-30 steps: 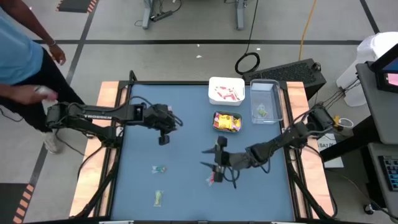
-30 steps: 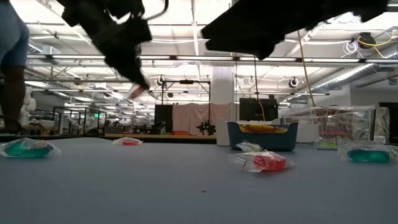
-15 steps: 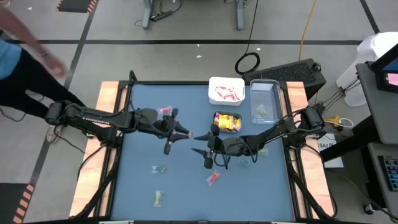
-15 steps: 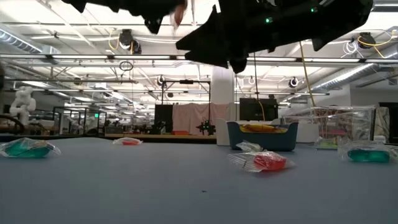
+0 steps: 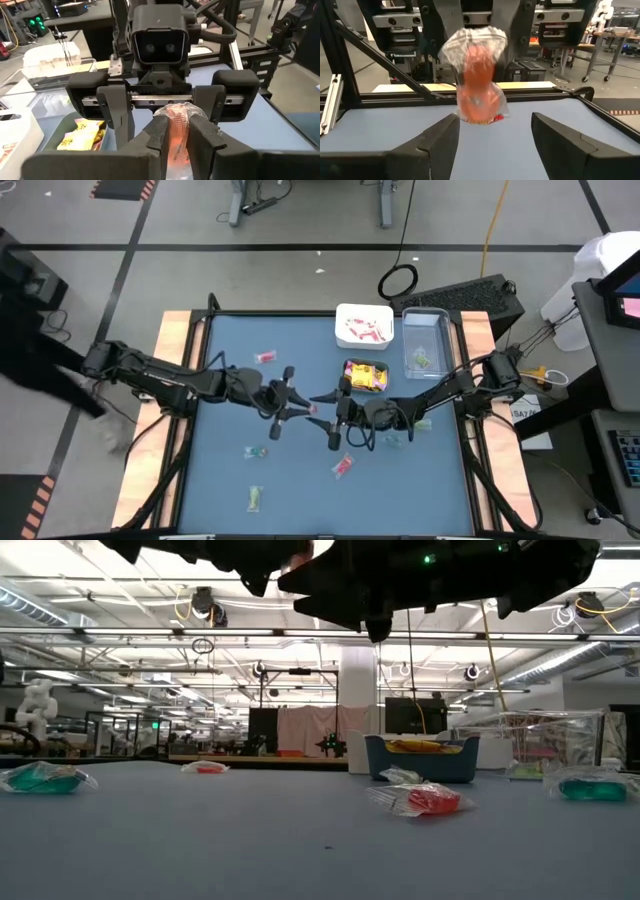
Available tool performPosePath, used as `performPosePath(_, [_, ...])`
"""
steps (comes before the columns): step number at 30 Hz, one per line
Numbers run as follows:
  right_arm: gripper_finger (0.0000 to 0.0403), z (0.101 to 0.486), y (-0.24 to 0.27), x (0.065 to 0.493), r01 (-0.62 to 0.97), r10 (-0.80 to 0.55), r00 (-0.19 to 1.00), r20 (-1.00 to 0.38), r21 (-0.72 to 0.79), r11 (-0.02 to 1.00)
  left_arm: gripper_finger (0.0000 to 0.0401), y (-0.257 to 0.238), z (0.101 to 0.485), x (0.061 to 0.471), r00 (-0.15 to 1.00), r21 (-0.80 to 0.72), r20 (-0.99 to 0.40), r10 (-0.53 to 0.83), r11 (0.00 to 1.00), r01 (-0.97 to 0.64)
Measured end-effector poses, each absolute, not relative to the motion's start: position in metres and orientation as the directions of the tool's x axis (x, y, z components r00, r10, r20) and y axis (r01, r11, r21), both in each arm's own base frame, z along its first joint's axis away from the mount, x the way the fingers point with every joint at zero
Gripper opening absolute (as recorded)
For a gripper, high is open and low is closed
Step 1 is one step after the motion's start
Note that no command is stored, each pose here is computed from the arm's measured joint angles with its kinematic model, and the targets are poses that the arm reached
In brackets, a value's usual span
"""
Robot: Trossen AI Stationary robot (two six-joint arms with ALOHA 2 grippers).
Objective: Sort candy
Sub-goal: Put the top left orange candy into the transparent bin
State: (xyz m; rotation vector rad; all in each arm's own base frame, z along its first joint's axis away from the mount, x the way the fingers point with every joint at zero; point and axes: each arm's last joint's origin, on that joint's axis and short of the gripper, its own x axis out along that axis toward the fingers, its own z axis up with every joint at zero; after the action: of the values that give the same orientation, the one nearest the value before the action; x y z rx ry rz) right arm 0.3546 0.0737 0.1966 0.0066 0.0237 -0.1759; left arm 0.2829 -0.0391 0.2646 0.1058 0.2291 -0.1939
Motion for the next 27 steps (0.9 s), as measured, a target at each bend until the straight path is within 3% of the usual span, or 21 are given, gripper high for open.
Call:
performPosePath(12, [0.0226,0.1972,0.0739,0.3546,0.175,-0.174,0.985,-0.018,0.007,0.985,0.0058,-0.0419,0.2622,0.2849,0.953,0.105,-0.236,-0.187,0.971,0.216])
performPosePath(27, [0.0083,0.1981,0.0744,0.3545,0.169,-0.169,0.986,-0.009,0.011,0.985,0.0060,-0.0417,0.2612,0.2847,0.951,0.102,-0.247,-0.186,0.971,0.216])
